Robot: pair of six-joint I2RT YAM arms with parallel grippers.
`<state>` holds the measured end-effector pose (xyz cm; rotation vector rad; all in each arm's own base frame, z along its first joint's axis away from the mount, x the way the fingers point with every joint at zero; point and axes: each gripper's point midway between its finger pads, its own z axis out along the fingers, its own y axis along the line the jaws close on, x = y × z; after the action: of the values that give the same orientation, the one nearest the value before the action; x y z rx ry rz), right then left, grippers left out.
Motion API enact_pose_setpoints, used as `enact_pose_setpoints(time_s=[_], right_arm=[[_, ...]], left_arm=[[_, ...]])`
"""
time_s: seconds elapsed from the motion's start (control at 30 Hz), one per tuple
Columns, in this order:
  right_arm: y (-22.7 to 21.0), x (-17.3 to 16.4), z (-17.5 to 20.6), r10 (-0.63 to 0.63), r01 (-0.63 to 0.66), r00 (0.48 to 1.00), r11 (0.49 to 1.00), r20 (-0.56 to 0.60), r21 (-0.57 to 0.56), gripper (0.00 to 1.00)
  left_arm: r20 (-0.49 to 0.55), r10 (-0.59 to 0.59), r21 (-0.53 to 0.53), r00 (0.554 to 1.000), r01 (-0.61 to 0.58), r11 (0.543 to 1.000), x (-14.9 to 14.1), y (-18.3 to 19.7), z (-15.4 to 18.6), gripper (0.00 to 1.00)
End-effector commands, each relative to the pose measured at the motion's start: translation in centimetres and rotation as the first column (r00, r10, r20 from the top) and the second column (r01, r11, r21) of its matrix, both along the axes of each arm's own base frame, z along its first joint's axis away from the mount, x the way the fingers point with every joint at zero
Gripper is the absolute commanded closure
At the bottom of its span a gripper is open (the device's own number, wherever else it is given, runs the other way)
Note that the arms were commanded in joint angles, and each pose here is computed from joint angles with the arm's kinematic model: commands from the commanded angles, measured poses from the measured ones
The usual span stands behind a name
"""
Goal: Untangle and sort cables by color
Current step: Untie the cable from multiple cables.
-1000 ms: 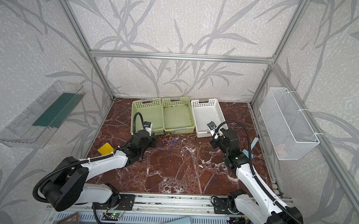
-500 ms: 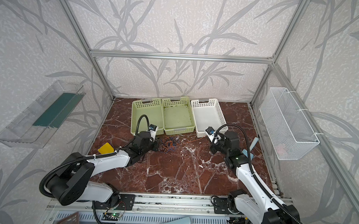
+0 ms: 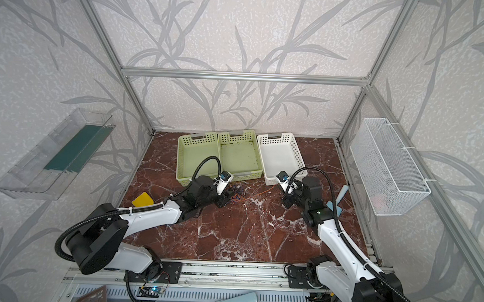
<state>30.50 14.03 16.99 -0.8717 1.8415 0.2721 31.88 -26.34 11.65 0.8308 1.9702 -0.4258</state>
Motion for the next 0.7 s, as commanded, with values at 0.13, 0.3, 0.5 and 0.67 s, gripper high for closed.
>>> enact_pose_setpoints(time_s=[0.13,0.3,0.5,0.67], right_arm=[[0.3,0.0,1.6,0.013,-0.014,0.999,1.000,0.030,0.011,1.00],[0.2,0.1,1.8,0.007,-0.007,0.999,1.000,0.036,0.001,1.00],[-0.2,0.4,2.3,-0.019,0.019,0.999,1.000,0.049,-0.003,1.00],[-0.9,0.9,2.6,-0.070,0.071,0.996,0.997,0.060,-0.007,1.00]], left_arm=[[-0.090,-0.186,0.093,0.978,0.194,0.977,-0.7,-2.5,-2.1,0.47],[-0.137,-0.173,0.156,0.975,0.194,0.969,0.1,-2.5,-3.8,0.50],[-0.159,-0.148,0.182,0.976,0.176,0.967,0.8,-2.5,-5.4,0.56],[-0.141,-0.066,0.202,0.988,0.094,0.975,2.3,-2.1,-5.3,0.93]])
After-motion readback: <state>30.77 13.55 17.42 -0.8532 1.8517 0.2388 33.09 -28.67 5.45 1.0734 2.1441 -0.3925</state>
